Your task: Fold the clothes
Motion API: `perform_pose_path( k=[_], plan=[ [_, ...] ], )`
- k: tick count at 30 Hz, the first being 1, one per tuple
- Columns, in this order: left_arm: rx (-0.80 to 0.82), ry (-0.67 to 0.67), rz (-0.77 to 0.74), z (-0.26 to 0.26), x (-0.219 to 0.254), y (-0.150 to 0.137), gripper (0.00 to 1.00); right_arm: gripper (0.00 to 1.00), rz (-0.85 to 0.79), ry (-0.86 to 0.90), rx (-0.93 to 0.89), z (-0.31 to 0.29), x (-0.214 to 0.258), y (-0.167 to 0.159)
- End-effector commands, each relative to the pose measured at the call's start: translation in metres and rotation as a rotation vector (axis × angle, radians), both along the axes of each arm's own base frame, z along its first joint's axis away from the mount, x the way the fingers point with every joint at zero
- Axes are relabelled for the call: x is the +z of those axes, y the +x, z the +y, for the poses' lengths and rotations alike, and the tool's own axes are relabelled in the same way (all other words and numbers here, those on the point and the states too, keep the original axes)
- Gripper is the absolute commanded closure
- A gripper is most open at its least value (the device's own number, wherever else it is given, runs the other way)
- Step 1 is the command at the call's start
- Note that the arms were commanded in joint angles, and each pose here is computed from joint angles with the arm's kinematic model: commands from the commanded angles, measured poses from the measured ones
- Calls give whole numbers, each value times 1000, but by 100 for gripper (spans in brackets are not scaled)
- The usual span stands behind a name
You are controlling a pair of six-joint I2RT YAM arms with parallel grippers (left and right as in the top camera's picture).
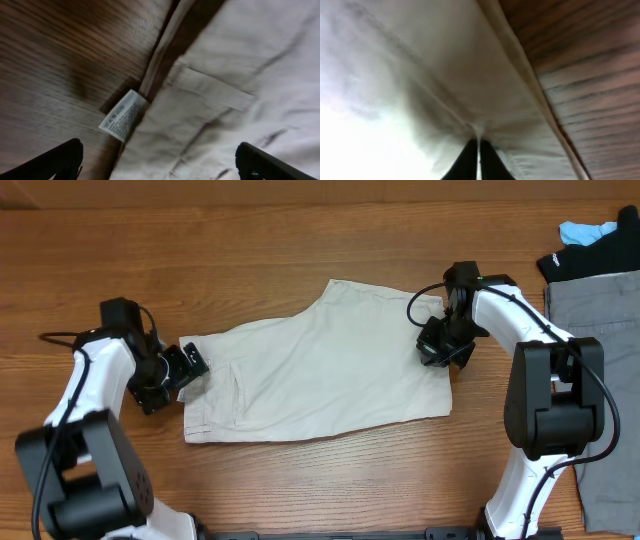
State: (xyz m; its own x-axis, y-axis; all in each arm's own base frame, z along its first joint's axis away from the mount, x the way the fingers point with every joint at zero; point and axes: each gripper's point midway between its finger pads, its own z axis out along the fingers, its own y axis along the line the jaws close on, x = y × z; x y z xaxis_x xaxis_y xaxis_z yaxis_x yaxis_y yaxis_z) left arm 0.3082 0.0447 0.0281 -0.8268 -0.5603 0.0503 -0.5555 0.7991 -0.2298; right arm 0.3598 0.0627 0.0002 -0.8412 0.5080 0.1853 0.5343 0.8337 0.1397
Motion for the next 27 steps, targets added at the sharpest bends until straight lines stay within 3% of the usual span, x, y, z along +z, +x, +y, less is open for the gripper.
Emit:
perform_pose_path(
  k=[1,7,10,13,18,23,27],
  plan=[
    [-43,-72,33,-8,-20,0,0,85,28,-95,-6,-20,-13,-6],
    [-74,-87,36,-9,-35,3,1,83,27,-95,1,-20,-13,-6],
    [-76,-83,12,-8,-35,9,6,80,26,-95,0,-20,-13,-6],
    [-87,-90,-12,-9,-35,14,22,74,27,-95,0,-20,-13,-6],
    [-109,-133,-68,-16,-32,24,59,37,27,-88,0,-19,-12,-6],
    [-107,-122,-88,-14,-32,29,92,16,29,-73,-1,-17,-12,-6],
    [-112,-98,-159,-9,-30,46,96,1,29,-69,-2,-16,-12,-6]
  ],
)
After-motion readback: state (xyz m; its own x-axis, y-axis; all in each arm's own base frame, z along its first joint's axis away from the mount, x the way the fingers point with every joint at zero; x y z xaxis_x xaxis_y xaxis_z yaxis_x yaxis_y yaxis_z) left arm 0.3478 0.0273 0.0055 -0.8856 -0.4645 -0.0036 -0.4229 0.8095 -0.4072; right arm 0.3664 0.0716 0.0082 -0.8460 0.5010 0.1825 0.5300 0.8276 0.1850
